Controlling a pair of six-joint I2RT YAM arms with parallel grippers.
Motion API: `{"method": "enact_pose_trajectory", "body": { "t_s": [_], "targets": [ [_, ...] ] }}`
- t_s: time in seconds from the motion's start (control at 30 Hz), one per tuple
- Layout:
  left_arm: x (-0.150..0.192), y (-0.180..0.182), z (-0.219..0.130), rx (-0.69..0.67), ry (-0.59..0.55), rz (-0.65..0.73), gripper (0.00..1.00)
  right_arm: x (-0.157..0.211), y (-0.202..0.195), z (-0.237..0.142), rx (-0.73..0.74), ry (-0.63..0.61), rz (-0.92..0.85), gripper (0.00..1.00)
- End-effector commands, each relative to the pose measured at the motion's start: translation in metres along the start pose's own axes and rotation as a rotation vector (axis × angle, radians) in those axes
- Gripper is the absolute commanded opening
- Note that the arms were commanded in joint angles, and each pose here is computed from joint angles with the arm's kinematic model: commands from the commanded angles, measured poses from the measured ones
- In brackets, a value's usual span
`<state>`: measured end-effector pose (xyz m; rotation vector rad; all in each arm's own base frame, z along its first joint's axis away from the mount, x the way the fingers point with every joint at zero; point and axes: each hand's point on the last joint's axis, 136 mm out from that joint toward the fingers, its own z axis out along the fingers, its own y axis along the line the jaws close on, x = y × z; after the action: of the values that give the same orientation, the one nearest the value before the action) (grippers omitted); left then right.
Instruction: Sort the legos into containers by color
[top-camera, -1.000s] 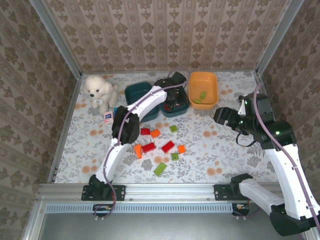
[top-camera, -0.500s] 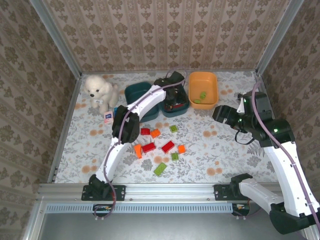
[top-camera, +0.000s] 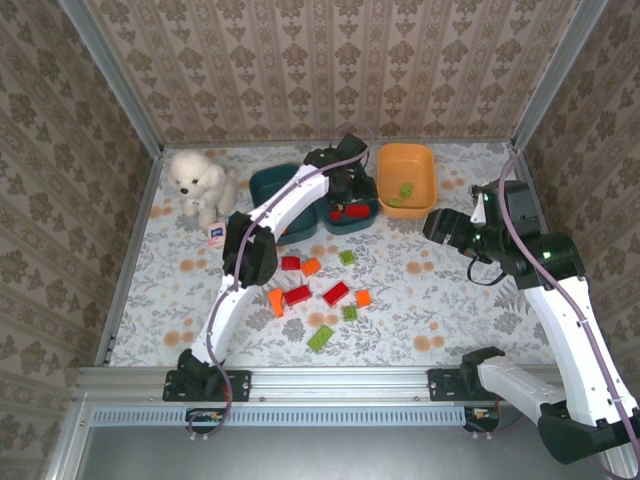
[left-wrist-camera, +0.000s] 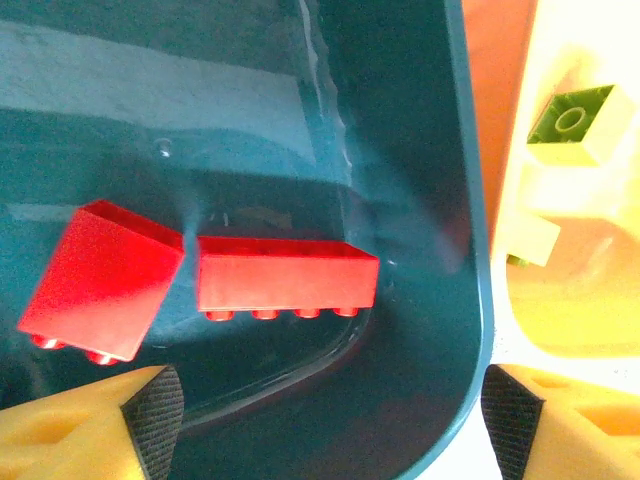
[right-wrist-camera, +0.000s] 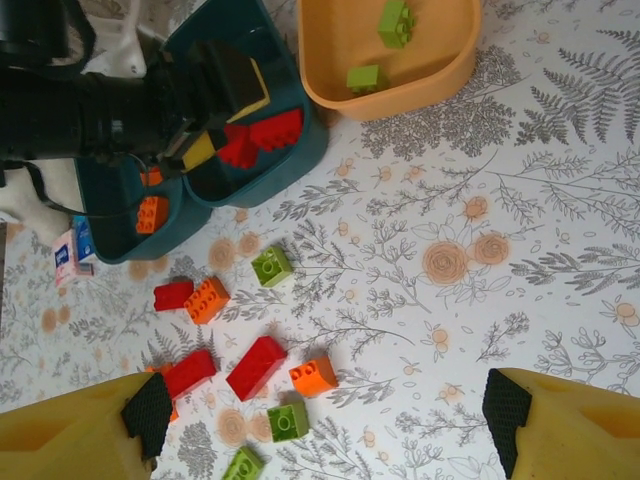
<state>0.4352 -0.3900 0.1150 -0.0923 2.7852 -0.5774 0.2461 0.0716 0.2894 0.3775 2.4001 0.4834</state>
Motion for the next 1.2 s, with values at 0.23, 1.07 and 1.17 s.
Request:
{"method": "enact_pose_trajectory", "body": {
  "t_s": [0.23,1.07,1.17],
  "targets": [
    [-0.037,0.039,-0.171,0.041,-0.438,-0.001,0.88,0.038,0.051,0.038,0.026,0.142,-0.39,0.8],
    [0.164,0.27,-0.297,-0.184,-0.542,-0.197,0.94,0.311,0.103,0.147,-0.094,0.825,-1.097,0.85],
    [0.169,0.273,-0.308,-0.179,-0.555,-0.198,0.93,0.322,0.103,0.16,-0.037,0.831,-1.078,0.94]
  ]
}}
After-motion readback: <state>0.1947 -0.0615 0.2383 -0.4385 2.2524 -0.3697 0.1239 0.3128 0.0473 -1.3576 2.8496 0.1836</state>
